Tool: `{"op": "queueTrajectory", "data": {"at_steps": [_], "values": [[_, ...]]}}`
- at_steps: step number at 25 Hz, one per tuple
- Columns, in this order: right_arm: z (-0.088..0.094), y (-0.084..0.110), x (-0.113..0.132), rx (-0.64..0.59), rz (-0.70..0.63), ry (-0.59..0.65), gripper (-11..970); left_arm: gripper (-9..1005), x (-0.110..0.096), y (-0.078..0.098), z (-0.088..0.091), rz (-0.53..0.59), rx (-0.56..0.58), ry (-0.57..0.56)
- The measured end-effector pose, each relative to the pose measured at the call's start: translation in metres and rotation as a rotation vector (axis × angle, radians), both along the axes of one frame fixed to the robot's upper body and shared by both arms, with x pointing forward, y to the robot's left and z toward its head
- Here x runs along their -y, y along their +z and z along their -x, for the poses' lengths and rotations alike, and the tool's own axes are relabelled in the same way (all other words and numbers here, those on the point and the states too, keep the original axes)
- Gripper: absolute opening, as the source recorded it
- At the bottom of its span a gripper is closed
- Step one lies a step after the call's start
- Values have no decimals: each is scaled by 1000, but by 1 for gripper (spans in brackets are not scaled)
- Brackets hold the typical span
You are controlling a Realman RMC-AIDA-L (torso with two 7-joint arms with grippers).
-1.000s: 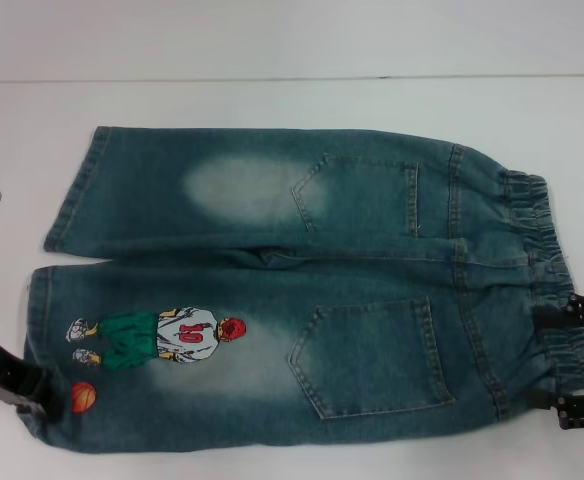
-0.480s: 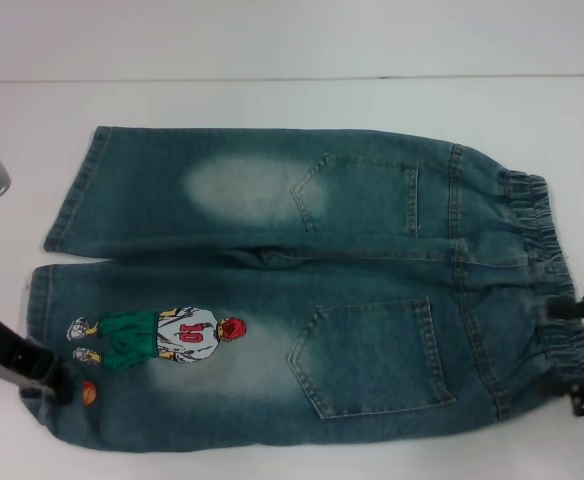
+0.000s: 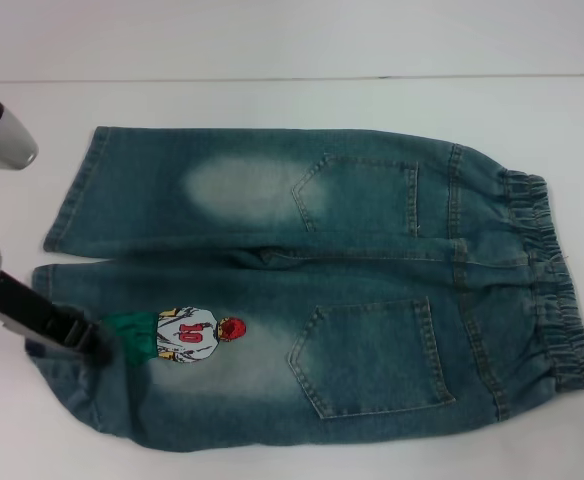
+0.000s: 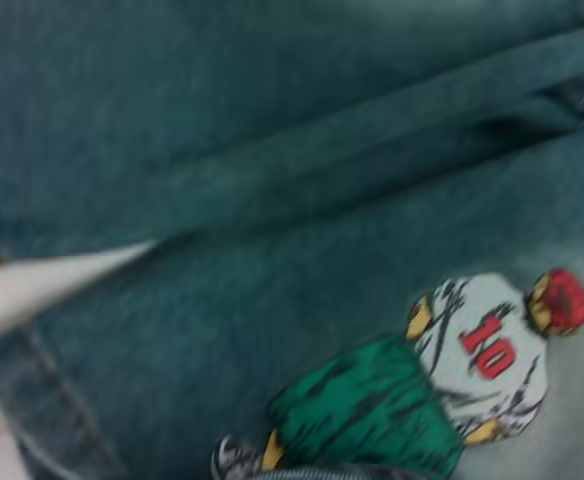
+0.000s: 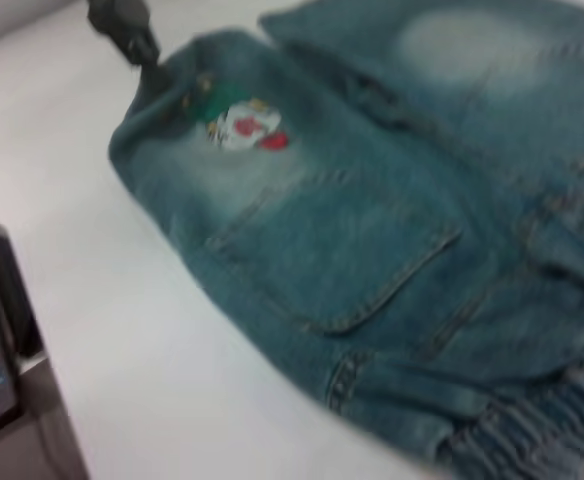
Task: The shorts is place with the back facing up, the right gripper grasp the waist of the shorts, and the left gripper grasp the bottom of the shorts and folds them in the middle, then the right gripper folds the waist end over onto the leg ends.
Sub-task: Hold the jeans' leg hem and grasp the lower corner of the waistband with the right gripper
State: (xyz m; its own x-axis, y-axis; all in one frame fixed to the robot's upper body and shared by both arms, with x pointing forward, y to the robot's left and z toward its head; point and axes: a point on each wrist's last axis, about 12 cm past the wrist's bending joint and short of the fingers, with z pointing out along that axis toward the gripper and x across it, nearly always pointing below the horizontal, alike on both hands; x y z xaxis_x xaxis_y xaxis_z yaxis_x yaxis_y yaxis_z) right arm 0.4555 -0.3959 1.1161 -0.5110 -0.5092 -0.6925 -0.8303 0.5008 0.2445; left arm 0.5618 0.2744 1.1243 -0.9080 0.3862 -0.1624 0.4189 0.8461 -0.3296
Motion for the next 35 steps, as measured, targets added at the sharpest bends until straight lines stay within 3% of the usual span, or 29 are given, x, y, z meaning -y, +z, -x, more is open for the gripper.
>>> {"op": "queueTrajectory", "data": {"at_steps": [9, 19, 35], "values": [[-19, 13, 1, -177, 122, -31, 914, 50, 1, 3, -4, 20, 48, -11], [-29, 11, -10, -161, 111, -14, 913, 50, 0, 0, 0, 18, 42, -24], [-43, -12, -29, -195, 126, -33, 913, 50, -3, 1, -1, 2, 43, -37]]}}
